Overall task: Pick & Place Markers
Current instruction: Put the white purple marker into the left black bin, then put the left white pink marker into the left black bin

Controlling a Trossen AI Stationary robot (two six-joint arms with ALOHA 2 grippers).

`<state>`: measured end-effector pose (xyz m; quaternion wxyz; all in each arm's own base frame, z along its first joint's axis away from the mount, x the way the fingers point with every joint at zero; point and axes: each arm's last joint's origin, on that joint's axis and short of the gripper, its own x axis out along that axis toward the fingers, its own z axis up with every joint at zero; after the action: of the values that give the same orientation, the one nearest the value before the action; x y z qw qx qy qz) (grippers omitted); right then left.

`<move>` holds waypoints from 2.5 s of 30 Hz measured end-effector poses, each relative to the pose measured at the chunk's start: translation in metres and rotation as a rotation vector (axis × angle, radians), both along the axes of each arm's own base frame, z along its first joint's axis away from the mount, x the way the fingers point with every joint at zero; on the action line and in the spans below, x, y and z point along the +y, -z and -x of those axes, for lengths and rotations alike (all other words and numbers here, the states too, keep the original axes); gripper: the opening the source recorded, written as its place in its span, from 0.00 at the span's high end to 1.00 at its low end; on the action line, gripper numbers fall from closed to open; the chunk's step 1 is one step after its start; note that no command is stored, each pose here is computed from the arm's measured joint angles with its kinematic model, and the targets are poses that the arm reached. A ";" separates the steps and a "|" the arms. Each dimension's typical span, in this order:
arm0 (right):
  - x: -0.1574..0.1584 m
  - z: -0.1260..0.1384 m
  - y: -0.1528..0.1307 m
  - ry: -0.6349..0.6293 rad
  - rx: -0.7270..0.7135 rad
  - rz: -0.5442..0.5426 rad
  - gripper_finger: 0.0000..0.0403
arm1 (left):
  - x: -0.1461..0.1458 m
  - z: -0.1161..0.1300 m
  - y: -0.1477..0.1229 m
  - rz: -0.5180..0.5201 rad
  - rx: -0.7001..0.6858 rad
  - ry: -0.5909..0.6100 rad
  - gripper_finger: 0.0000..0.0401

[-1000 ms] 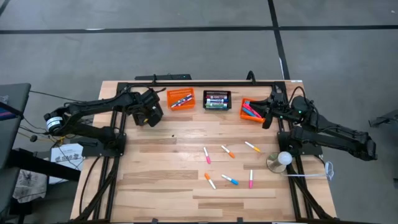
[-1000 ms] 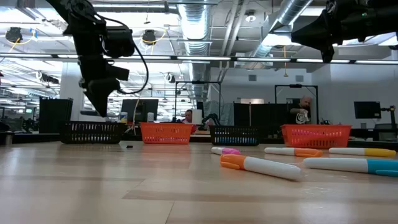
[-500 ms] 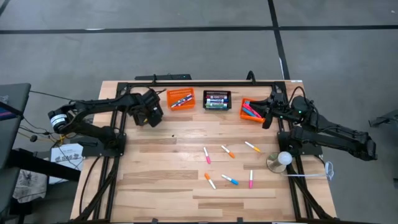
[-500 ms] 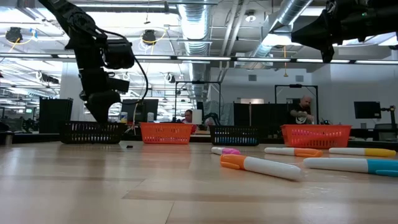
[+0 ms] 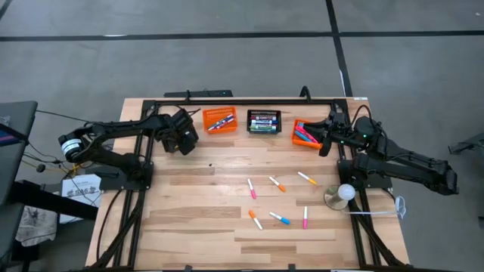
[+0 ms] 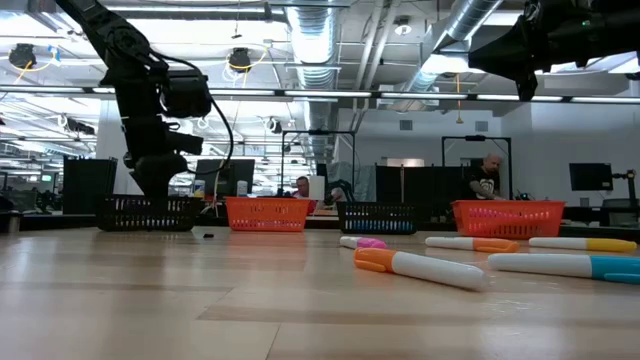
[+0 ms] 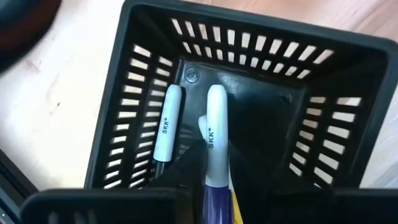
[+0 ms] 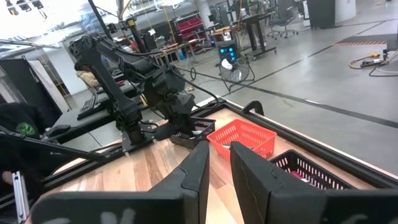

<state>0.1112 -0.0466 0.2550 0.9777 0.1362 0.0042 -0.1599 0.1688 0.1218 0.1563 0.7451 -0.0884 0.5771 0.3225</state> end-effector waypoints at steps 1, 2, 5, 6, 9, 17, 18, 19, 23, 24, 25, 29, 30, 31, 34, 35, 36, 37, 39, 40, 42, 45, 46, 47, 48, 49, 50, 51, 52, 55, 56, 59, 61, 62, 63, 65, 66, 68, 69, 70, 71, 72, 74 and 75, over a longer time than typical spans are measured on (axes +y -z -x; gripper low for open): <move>0.000 0.000 0.000 0.000 0.000 0.000 0.86 | 0.000 0.000 0.000 -0.001 -0.002 0.000 0.82; 0.000 0.000 0.000 0.000 0.000 0.000 0.86 | 0.000 0.000 0.000 -0.003 -0.004 0.000 0.80; 0.000 0.000 0.000 0.000 0.000 0.000 0.86 | 0.001 -0.001 0.000 -0.007 -0.008 0.000 0.76; 0.000 0.000 0.000 0.000 0.000 0.000 0.86 | 0.001 -0.001 0.000 -0.012 -0.008 -0.002 0.74; 0.000 0.000 0.000 0.000 0.000 0.000 0.86 | 0.001 -0.001 -0.001 -0.020 -0.006 -0.005 0.68; 0.000 0.000 0.000 0.000 0.001 0.000 0.86 | 0.001 -0.001 -0.003 -0.029 -0.023 -0.011 0.58; 0.000 0.000 0.000 0.000 0.001 0.000 0.86 | 0.000 -0.001 -0.004 -0.031 -0.031 -0.013 0.58; 0.000 0.000 0.000 0.000 0.001 0.000 0.86 | -0.001 -0.001 -0.006 -0.036 -0.042 -0.017 0.58; 0.000 0.000 0.000 0.000 0.001 0.000 0.86 | -0.007 0.000 -0.017 -0.063 -0.097 -0.005 0.58; 0.000 0.000 0.000 0.000 0.001 0.000 0.86 | -0.008 0.000 -0.021 -0.073 -0.114 0.000 0.58; 0.000 0.000 0.000 0.001 0.001 0.000 0.86 | -0.010 0.001 -0.025 -0.085 -0.133 0.005 0.58; 0.000 0.000 0.000 0.000 0.001 0.000 0.86 | -0.019 0.006 -0.044 -0.137 -0.232 0.022 0.58; 0.000 0.000 0.000 0.000 0.002 0.000 0.86 | -0.022 0.007 -0.049 -0.141 -0.267 0.026 0.57; 0.000 0.000 0.000 0.000 0.003 -0.001 0.86 | -0.026 0.007 -0.056 -0.142 -0.308 0.038 0.57; 0.000 0.000 0.000 0.001 0.004 -0.001 0.86 | -0.036 0.003 -0.077 -0.150 -0.416 0.091 0.58; 0.000 0.000 0.000 0.001 0.004 -0.001 0.86 | -0.040 0.000 -0.084 -0.151 -0.447 0.100 0.59; 0.000 0.000 0.000 0.001 0.004 -0.001 0.86 | -0.044 -0.003 -0.091 -0.148 -0.478 0.108 0.59; 0.000 0.000 0.000 0.001 0.004 -0.001 0.86 | -0.048 -0.007 -0.096 -0.140 -0.507 0.121 0.60; 0.000 0.000 0.000 0.001 0.004 -0.001 0.86 | -0.058 -0.019 -0.105 -0.101 -0.565 0.175 0.60; 0.000 0.000 0.000 0.001 0.004 -0.001 0.86 | -0.064 -0.026 -0.107 -0.076 -0.598 0.199 0.61; 0.000 0.000 0.001 0.002 0.005 -0.002 0.86 | -0.077 -0.041 -0.109 -0.016 -0.658 0.248 0.61; 0.000 0.000 0.002 0.001 0.018 -0.008 0.86 | -0.096 -0.064 -0.110 0.091 -0.702 0.233 0.62; 0.000 0.000 0.003 0.001 0.025 -0.011 0.86 | -0.102 -0.071 -0.108 0.143 -0.713 0.193 0.62; 0.000 0.000 0.003 0.001 0.032 -0.014 0.86 | -0.108 -0.078 -0.107 0.203 -0.729 0.128 0.62; 0.000 0.000 0.004 0.001 0.036 -0.016 0.86 | -0.114 -0.086 -0.105 0.266 -0.750 0.058 0.63; 0.000 0.000 0.004 0.001 0.040 -0.017 0.86 | -0.119 -0.094 -0.103 0.330 -0.775 -0.012 0.63; 0.000 0.000 0.004 0.001 0.043 -0.019 0.86 | -0.125 -0.103 -0.101 0.392 -0.805 -0.082 0.63; 0.000 0.000 0.005 0.001 0.047 -0.020 0.86 | -0.130 -0.110 -0.098 0.448 -0.832 -0.136 0.64; 0.000 0.000 0.005 0.001 0.050 -0.022 0.86 | -0.135 -0.117 -0.094 0.488 -0.848 -0.166 0.64; 0.000 0.000 0.005 0.001 0.050 -0.022 0.86 | -0.146 -0.133 -0.083 0.529 -0.887 -0.153 0.64; 0.000 0.000 0.005 0.001 0.050 -0.022 0.86 | -0.148 -0.137 -0.081 0.535 -0.903 -0.145 0.64; 0.000 0.000 0.005 0.000 0.050 -0.022 0.86 | -0.152 -0.146 -0.075 0.544 -0.940 -0.159 0.64; 0.000 0.000 0.005 0.000 0.050 -0.022 0.86 | -0.153 -0.154 -0.075 0.562 -1.047 -0.258 0.64; 0.000 0.000 0.005 0.000 0.050 -0.022 0.86 | -0.152 -0.157 -0.075 0.574 -1.098 -0.322 0.64; 0.000 0.000 0.005 0.000 0.050 -0.022 0.86 | -0.151 -0.161 -0.076 0.588 -1.154 -0.375 0.64; 0.000 0.000 0.005 0.000 0.050 -0.022 0.86 | -0.150 -0.166 -0.075 0.585 -1.222 -0.442 0.64; 0.000 0.000 0.005 0.000 0.051 -0.021 0.86 | -0.150 -0.168 -0.074 0.564 -1.237 -0.457 0.64; 0.000 0.000 0.005 -0.001 0.053 -0.015 0.86 | -0.155 -0.175 -0.076 0.523 -1.247 -0.460 0.64; 0.000 0.000 0.005 0.000 0.053 -0.014 0.86 | -0.158 -0.181 -0.078 0.515 -1.256 -0.452 0.64; 0.000 0.000 0.005 -0.001 0.053 -0.014 0.86 | -0.161 -0.187 -0.081 0.513 -1.262 -0.437 0.64; 0.000 0.000 0.005 -0.001 0.053 -0.014 0.86 | -0.165 -0.195 -0.085 0.511 -1.270 -0.418 0.64; 0.000 0.000 0.005 -0.001 0.054 -0.014 0.86 | -0.168 -0.203 -0.090 0.508 -1.275 -0.401 0.64; 0.000 0.000 0.006 -0.001 0.055 -0.014 0.86 | -0.173 -0.219 -0.097 0.482 -1.260 -0.366 0.64; 0.000 0.000 0.006 -0.001 0.056 -0.015 0.86 | -0.175 -0.226 -0.101 0.468 -1.233 -0.363 0.64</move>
<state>0.1108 -0.0464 0.2493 0.9763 0.1388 0.0327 -0.1630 0.3952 -0.0535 0.2571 0.8329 -0.5102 0.0776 0.1998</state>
